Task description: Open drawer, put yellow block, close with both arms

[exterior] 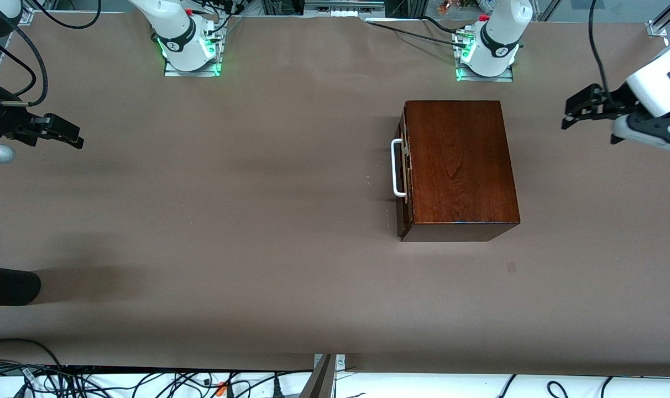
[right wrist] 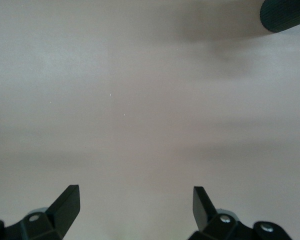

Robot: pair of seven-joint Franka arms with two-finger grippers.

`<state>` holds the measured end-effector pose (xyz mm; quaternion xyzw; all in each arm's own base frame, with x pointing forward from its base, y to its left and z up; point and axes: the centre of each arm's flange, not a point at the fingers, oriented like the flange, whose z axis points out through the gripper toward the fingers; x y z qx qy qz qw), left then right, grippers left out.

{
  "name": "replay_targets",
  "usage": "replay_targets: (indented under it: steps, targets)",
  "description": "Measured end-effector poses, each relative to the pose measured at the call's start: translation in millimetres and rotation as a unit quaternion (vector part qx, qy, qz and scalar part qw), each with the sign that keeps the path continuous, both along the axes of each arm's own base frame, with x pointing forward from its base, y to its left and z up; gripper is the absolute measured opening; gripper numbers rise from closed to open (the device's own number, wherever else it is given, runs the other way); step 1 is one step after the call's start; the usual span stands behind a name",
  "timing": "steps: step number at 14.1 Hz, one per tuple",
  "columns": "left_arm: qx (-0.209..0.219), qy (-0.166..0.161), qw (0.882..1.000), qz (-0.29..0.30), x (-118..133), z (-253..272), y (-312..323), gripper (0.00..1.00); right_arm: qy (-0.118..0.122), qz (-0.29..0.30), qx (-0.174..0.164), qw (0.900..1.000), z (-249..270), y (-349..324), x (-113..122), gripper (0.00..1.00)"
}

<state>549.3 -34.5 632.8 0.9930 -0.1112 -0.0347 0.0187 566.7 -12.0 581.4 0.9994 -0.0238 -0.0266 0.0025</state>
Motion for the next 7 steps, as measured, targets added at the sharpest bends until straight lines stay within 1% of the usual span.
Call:
replay_targets:
  steps: [3, 7]
  targets:
    - [0.013, 0.002, 0.999, 0.035, -12, -4, 4, 1.00, 0.000, 0.000, 0.000, 1.000, 0, 0, 0, 1.00]
    - [0.014, 0.004, 0.998, 0.059, -9, -15, 23, 1.00, 0.000, 0.000, 0.000, 1.000, 0, 0, 0, 1.00]
